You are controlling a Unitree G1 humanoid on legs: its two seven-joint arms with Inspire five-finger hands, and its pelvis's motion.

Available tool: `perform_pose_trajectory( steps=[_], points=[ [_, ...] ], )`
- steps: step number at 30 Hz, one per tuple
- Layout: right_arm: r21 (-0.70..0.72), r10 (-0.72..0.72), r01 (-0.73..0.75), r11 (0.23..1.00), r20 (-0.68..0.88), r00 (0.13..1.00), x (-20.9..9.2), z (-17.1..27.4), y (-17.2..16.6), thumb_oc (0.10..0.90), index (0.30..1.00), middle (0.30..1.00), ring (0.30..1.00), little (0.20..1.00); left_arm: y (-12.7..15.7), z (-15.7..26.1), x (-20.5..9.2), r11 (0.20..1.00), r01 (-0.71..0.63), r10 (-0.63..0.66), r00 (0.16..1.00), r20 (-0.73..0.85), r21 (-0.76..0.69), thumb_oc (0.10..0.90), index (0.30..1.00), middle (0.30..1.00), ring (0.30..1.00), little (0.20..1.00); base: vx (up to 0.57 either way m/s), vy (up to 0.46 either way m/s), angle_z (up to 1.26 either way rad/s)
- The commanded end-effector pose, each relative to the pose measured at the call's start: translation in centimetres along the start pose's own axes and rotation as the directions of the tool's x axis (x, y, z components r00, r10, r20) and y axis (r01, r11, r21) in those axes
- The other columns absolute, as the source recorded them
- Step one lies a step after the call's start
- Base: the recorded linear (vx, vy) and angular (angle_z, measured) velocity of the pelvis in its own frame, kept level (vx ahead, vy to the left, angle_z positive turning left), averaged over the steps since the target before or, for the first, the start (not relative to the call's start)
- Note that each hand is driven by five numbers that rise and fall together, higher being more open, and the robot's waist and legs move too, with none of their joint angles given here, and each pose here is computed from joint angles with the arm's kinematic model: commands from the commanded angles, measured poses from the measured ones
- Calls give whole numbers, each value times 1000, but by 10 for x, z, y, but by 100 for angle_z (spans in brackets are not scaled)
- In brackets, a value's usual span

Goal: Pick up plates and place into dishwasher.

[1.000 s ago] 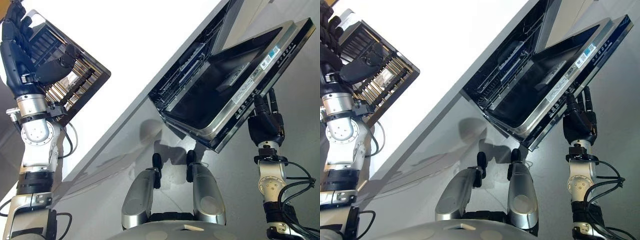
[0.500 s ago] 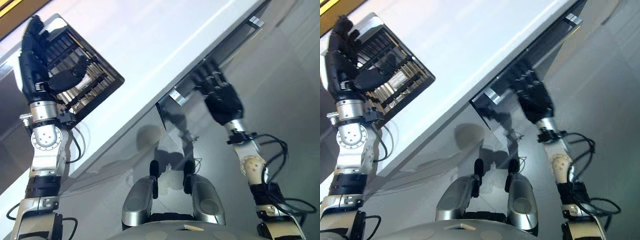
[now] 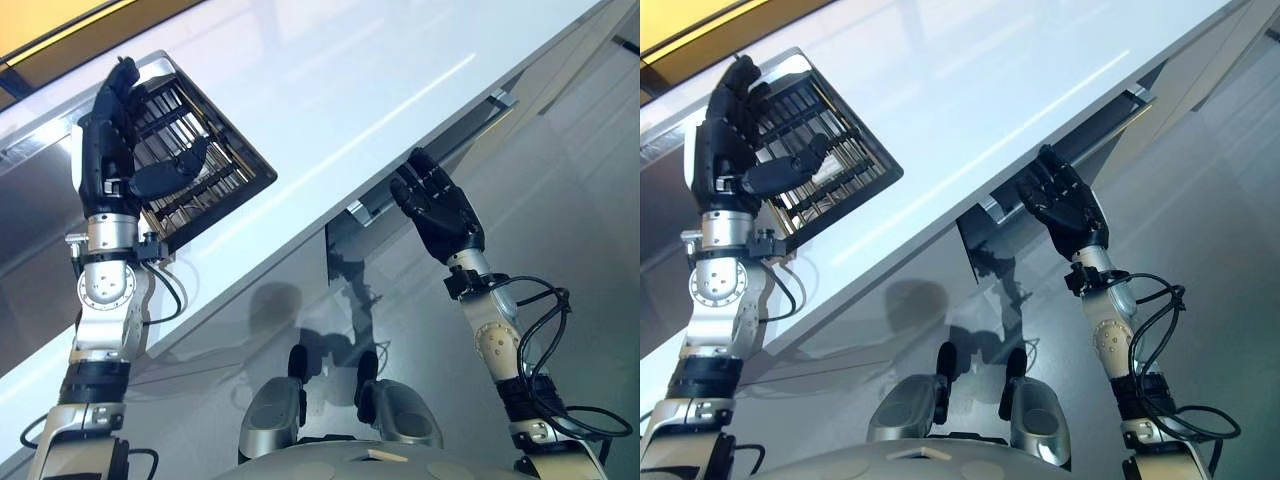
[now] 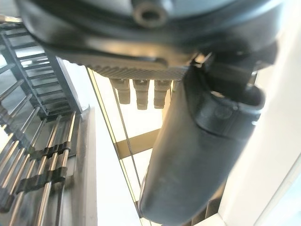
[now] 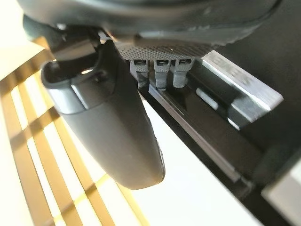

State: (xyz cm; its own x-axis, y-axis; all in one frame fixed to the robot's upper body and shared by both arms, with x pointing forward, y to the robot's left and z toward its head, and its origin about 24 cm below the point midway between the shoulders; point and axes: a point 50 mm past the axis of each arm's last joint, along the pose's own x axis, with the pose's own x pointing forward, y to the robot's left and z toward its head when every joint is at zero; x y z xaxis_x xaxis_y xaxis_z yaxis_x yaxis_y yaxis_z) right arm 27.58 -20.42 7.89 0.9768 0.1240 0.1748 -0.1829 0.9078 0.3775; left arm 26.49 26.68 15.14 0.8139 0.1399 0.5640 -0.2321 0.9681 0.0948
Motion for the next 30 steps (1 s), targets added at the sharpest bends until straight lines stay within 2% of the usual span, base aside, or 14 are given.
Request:
perform_pose_trajectory(
  steps=[1, 2, 4, 10, 12, 13, 15, 16, 18, 21, 23, 30],
  points=[
    [-192, 39, 69, 979, 511, 859, 5, 85, 19, 800, 900, 900, 900, 900, 7, 37, 2, 998, -2, 13, 979, 204, -55, 800, 900, 900, 900, 900, -55, 79, 7],
    [-220, -5, 147, 964, 543, 840, -2, 91, 10, 800, 900, 900, 900, 900, 7, 38, 0, 998, -6, 20, 979, 205, -70, 800, 900, 900, 900, 900, -41, 64, 9],
    [-223, -36, 193, 955, 561, 827, -7, 95, 4, 800, 900, 900, 900, 900, 7, 39, -1, 996, -5, 23, 978, 207, -85, 800, 900, 900, 900, 900, -28, 40, 3],
    [-184, -252, 421, 888, 571, 781, -31, 98, -36, 800, 900, 900, 900, 900, 9, 42, -4, 988, 17, 17, 976, 217, -155, 800, 900, 900, 900, 900, -36, 43, -13],
    [-214, -357, 527, 823, 526, 772, -38, 87, -55, 800, 900, 900, 900, 900, 4, 44, 1, 982, 35, 10, 972, 234, -187, 800, 900, 900, 900, 900, -39, 46, -20],
    [-219, -364, 534, 817, 522, 771, -39, 86, -56, 800, 900, 900, 900, 900, 4, 44, 2, 981, 35, 10, 972, 235, -188, 800, 900, 900, 900, 900, -34, 32, -16],
    [-279, -465, 610, 741, 442, 767, -44, 69, -73, 800, 900, 900, 900, 900, -2, 47, 7, 973, 57, 3, 965, 261, -223, 800, 900, 900, 900, 900, -32, 25, -7],
    [-284, -470, 612, 738, 435, 768, -44, 67, -74, 800, 900, 900, 900, 900, -2, 47, 7, 973, 59, 3, 965, 263, -225, 800, 900, 900, 900, 900, -32, 22, -13],
    [-382, -545, 634, 672, 324, 773, -51, 41, -86, 800, 900, 900, 900, 900, -11, 52, 12, 958, 102, -17, 953, 301, -269, 800, 900, 900, 900, 900, -30, 12, -19],
    [-398, -595, 629, 668, 221, 772, -57, 19, -92, 800, 900, 900, 900, 900, -18, 58, 16, 942, 147, -40, 941, 335, -302, 800, 900, 900, 900, 900, -17, 3, -12],
    [-410, -647, 622, 667, 96, 756, -68, -10, -97, 800, 900, 900, 900, 900, -33, 66, 22, 911, 229, -87, 920, 383, -343, 800, 900, 900, 900, 900, -5, -6, -2],
    [-491, -716, 571, 658, -175, 675, -102, -73, -104, 800, 900, 900, 900, 900, -66, 80, 36, 850, 355, -174, 887, 428, -389, 800, 900, 900, 900, 900, 3, -29, -9]
  ],
)
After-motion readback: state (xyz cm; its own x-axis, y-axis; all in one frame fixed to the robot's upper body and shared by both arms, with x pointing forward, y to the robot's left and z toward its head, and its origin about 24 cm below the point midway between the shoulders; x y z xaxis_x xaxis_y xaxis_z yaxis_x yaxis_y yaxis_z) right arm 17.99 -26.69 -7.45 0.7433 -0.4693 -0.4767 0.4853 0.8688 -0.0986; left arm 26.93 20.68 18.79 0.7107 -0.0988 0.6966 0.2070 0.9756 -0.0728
